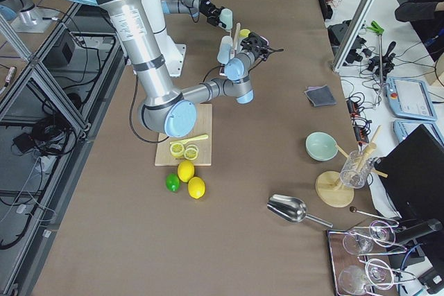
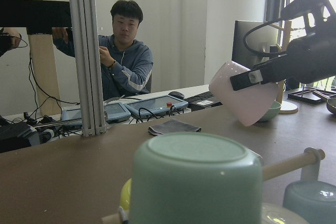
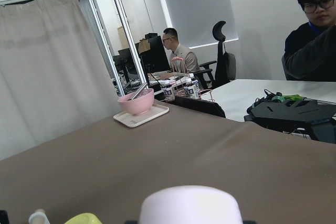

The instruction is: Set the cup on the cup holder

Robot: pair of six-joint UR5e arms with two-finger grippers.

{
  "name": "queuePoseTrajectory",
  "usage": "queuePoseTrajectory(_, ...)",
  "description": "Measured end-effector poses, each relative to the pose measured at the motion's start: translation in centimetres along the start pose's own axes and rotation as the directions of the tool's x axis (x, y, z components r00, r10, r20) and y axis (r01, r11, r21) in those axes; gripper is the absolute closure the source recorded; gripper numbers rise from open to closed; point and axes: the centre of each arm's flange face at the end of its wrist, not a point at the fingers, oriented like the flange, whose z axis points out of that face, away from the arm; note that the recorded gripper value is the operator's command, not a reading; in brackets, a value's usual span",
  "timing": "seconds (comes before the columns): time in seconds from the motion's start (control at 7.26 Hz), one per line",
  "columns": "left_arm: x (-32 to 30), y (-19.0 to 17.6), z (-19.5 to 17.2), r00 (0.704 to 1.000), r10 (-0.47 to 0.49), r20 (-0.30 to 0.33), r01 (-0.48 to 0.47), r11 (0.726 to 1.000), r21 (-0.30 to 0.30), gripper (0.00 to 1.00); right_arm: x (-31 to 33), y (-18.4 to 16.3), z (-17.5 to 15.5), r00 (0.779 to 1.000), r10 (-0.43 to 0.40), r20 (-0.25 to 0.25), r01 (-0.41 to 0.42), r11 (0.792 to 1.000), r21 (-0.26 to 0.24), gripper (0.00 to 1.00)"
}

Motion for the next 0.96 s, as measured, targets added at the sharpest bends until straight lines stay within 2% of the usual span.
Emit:
queuePoseTrajectory(0.28,0.6,0.5,1.3,1.0,-0.012,0.01,0.012,1.0,0.002,0.71,-0.1,-0.5,1.3,1.0,-0.002,0.017,0.001,0.999,0.052,1.0)
queuePoseTrajectory(0.55,0.9,0.8,2.2,0.999,-0.028,0.018,0.028,1.0,0.003,0.71,-0.8,-1.3,2.7,0.999,0.021,0.047,-0.024,0.997,0.071,1.0)
queuePoseTrajectory(0.96,0.9,1.3,2.5,0.999,-0.035,0.023,0.035,0.999,0.001,0.69,-2.6,-1.6,3.7,0.986,0.041,0.16,-0.044,0.999,0.013,1.0)
